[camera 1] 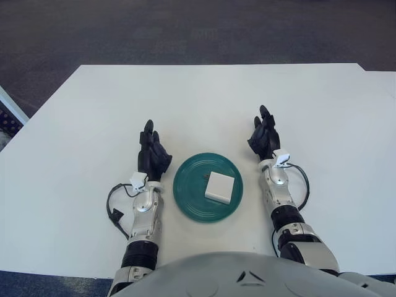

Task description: Put the charger into the plate.

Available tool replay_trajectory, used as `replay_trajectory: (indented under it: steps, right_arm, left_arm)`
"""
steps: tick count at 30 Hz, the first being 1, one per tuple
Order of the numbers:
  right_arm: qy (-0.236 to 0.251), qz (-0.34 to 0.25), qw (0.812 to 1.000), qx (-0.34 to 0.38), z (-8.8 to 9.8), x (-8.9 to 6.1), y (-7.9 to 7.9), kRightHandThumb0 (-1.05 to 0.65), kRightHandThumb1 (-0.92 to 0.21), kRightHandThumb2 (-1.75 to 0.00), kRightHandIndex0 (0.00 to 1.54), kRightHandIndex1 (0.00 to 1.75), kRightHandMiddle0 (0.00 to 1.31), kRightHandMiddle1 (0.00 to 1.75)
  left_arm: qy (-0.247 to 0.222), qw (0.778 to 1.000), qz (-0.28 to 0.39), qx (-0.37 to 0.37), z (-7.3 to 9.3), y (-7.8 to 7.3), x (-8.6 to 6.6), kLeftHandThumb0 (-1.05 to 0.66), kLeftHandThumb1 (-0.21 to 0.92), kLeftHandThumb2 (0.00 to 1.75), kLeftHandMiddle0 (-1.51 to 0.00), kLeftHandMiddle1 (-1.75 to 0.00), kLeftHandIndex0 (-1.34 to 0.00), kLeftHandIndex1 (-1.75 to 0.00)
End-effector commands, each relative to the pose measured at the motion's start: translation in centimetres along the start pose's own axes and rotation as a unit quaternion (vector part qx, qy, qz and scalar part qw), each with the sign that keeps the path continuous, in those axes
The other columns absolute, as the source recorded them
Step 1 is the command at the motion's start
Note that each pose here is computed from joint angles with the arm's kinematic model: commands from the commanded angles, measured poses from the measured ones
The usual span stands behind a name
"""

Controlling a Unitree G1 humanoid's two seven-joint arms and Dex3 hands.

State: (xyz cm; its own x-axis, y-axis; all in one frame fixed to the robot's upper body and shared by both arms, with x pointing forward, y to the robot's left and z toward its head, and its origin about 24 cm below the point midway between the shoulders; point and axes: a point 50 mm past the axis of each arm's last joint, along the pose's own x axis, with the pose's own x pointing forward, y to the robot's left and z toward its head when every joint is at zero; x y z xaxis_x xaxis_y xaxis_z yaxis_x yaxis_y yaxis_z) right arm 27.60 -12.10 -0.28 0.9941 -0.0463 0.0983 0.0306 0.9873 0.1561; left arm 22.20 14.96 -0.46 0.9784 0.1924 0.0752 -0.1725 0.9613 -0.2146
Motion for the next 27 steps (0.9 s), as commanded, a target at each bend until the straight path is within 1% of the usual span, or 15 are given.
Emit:
replay_trajectory:
  steps: [1, 5, 7, 11, 15, 20, 25, 27]
  right_arm:
    - [0.105, -0.045, 0.993, 0.033, -4.1, -4.9, -0.6, -0.91, -0.92, -0.93, 0.07, 0.01, 0.00, 0.15]
    - [0.098, -0.043, 0.994, 0.026, -3.3, -5.2, -0.5, -0.90, -0.92, -0.92, 0.09, 0.01, 0.01, 0.17]
    - [0.096, -0.038, 0.995, 0.015, -2.8, -5.6, -0.5, -0.90, -0.92, -0.92, 0.09, 0.02, 0.02, 0.18]
    - [0.104, -0.027, 0.994, 0.001, -2.3, -6.4, -0.6, -0.91, -0.92, -0.93, 0.10, 0.01, 0.01, 0.23]
    - [0.115, -0.020, 0.993, -0.008, -1.8, -7.1, -1.0, -0.91, -0.92, -0.95, 0.10, 0.00, 0.00, 0.25]
    - [0.129, -0.023, 0.991, -0.004, -1.7, -7.7, -1.4, -0.90, -0.92, -0.97, 0.10, 0.00, 0.00, 0.28]
    - [0.133, -0.020, 0.991, 0.006, -1.6, -7.8, -1.3, -0.88, -0.92, -0.99, 0.10, 0.00, 0.00, 0.27]
    - [0.128, -0.018, 0.992, 0.011, -1.5, -7.8, -1.4, -0.88, -0.92, -0.99, 0.10, 0.00, 0.00, 0.27]
  left_arm:
    - [0.084, 0.996, 0.029, 0.011, -3.1, 1.2, -2.4, -1.05, 0.92, 0.93, -0.19, 0.00, -0.01, -0.48]
    - [0.085, 0.996, 0.025, 0.010, -3.0, 1.1, -2.4, -1.05, 0.92, 0.94, -0.18, 0.00, 0.00, -0.49]
    - [0.089, 0.996, 0.022, 0.003, -3.1, 1.1, -2.4, -1.05, 0.92, 0.94, -0.18, 0.00, 0.00, -0.50]
    - [0.094, 0.995, 0.014, -0.023, -3.1, 1.0, -2.3, -1.05, 0.92, 0.93, -0.20, -0.01, -0.01, -0.51]
    - [0.091, 0.995, 0.005, -0.041, -3.0, 1.0, -2.4, -1.05, 0.92, 0.91, -0.21, -0.01, 0.00, -0.51]
    - [0.078, 0.996, 0.000, -0.047, -2.4, 0.7, -2.5, -1.05, 0.92, 0.90, -0.20, 0.00, 0.00, -0.51]
    - [0.077, 0.996, 0.004, -0.049, -2.1, 0.8, -2.4, -1.05, 0.92, 0.90, -0.19, 0.00, 0.00, -0.51]
    - [0.079, 0.996, 0.005, -0.044, -1.8, 1.0, -2.8, -1.05, 0.92, 0.90, -0.19, 0.00, 0.00, -0.50]
